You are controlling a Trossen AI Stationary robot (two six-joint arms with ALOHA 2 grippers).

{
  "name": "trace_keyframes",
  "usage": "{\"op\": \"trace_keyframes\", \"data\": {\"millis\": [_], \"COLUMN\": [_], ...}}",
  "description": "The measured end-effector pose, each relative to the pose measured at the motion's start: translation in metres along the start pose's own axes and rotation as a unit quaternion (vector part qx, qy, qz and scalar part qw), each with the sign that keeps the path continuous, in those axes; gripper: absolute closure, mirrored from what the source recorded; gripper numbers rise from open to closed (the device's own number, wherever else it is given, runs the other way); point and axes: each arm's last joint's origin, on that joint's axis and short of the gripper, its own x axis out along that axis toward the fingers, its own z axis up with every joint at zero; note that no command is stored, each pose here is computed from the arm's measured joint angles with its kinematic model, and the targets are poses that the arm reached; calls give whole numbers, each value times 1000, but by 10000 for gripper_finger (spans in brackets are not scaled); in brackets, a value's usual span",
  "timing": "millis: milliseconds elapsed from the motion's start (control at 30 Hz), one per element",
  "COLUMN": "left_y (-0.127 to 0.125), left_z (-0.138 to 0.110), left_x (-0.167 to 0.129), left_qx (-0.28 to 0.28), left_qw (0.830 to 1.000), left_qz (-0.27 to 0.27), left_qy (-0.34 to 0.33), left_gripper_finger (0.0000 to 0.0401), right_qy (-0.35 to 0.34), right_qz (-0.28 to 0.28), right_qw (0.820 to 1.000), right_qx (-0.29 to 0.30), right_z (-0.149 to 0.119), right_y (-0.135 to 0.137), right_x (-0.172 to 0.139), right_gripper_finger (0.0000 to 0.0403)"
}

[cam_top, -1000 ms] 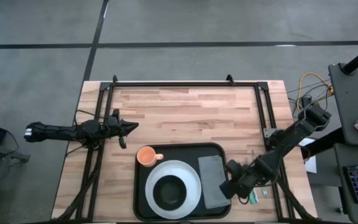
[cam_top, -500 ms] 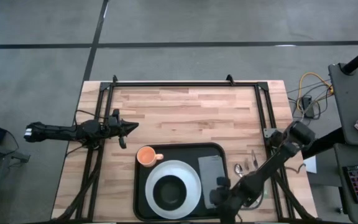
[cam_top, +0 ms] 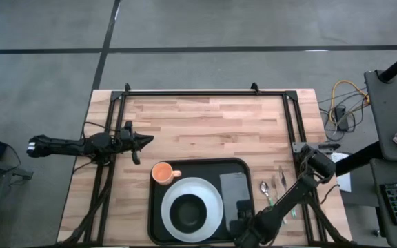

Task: Set up tray
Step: Adjust the gray napkin on the black tray

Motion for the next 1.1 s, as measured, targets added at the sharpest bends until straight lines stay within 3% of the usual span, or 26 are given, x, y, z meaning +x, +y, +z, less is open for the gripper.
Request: {"op": "trace_keyframes", "data": {"millis": [367,667,867,1100], "left_y": [0,0,0,0], "left_z": [0,0,0,0], "left_x": [0,0,0,0], "left_qx": [0,0,0,0], "left_qw": [1000,1000,1000,1000], "left_qz": [0,0,0,0], "left_qy": [0,0,1,1], "left_gripper_finger": [401,401,401,401], "right_qy": [-15,-39,-47,-31], "right_qz": [12,2,-1,9], "right_qw": [1000,996,996,997], "right_qx": [21,79,80,71], "right_z": [7,12,14,11], "right_y": [5,1,0,-1], "right_x": [-4,-3,-2,0], "right_gripper_finger": [310,369,371,330]}}
